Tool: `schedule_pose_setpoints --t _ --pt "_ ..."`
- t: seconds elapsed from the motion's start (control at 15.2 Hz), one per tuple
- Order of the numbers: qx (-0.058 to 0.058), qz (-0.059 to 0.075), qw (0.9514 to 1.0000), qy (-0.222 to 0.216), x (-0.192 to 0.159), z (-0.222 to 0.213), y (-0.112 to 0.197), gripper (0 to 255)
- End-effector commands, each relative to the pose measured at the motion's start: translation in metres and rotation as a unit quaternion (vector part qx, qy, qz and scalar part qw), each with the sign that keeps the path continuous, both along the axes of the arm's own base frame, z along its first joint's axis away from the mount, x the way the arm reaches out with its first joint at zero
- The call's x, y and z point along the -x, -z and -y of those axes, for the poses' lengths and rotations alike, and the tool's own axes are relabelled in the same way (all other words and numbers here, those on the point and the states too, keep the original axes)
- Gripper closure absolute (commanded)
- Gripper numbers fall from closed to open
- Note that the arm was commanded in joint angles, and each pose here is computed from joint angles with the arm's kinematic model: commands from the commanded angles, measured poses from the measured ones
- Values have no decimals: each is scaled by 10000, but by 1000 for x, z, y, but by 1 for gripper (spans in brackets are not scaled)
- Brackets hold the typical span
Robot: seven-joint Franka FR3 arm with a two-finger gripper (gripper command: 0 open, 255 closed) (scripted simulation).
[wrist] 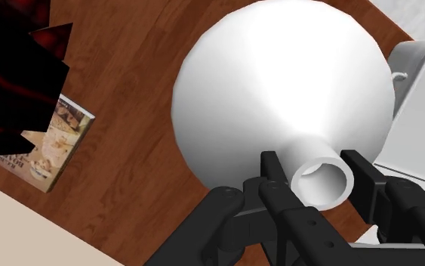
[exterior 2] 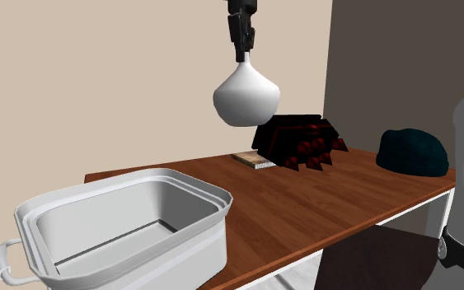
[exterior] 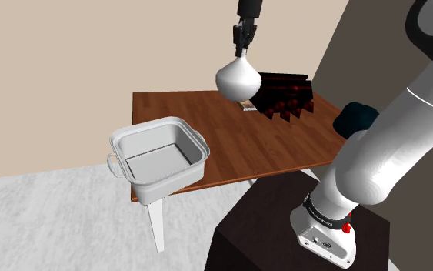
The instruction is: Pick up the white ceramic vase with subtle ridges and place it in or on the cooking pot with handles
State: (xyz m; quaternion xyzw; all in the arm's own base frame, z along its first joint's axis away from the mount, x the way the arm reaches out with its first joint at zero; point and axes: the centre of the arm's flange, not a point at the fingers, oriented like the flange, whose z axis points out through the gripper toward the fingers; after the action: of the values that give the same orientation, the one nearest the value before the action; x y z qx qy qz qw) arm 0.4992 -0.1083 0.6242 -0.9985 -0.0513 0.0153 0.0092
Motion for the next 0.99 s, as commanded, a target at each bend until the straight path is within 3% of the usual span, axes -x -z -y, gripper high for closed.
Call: schedule_pose_setpoints --t 0.0,0.92 --pt "1 5 10000 8 -2 -25 -6 255" --pt "1 5 10000 8 -26 -205 -41 255"
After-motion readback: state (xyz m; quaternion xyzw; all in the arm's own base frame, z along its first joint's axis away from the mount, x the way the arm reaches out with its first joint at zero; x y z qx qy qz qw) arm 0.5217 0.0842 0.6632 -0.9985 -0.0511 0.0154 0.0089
